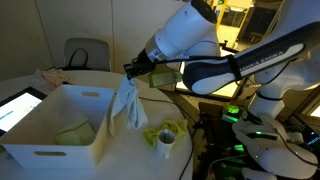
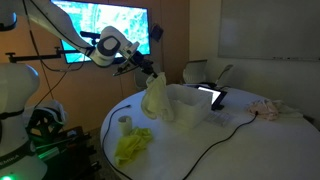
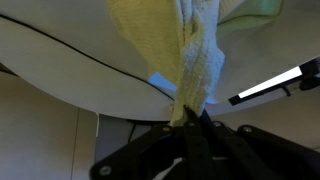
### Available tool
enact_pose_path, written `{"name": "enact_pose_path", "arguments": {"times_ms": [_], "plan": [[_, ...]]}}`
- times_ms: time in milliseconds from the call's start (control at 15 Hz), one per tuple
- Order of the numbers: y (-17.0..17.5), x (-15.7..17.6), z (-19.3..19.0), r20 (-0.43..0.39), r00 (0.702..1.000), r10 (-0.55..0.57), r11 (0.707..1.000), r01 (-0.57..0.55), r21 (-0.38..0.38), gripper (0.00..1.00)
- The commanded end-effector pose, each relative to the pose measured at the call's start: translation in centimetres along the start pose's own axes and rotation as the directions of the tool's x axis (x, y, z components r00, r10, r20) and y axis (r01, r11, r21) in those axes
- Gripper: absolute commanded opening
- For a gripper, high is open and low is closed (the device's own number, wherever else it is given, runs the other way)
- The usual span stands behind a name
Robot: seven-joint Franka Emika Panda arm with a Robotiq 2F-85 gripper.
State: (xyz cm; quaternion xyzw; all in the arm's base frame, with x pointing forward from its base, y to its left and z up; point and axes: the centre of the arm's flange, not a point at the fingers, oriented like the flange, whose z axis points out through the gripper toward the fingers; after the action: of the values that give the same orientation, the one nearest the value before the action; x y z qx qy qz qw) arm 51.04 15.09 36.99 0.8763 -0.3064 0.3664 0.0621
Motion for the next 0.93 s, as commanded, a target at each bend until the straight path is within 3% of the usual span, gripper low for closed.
{"name": "enact_pose_path", "arguments": {"times_ms": [0, 200, 467, 867], "plan": [[-0.3, 0.0, -4.1, 0.092, 0.991, -0.094, 0.993, 0.087, 0.076, 0.01], [-1.4, -1.2, -5.9, 0.160, 0.970, -0.185, 0.978, 0.166, 0.125, 0.01], [-3.3, -4.3, -7.3, 0.236, 0.916, -0.325, 0.938, 0.280, 0.204, 0.01], [-6.4, -8.5, -9.3, 0.219, 0.859, -0.463, 0.868, 0.389, 0.309, 0.01]]}}
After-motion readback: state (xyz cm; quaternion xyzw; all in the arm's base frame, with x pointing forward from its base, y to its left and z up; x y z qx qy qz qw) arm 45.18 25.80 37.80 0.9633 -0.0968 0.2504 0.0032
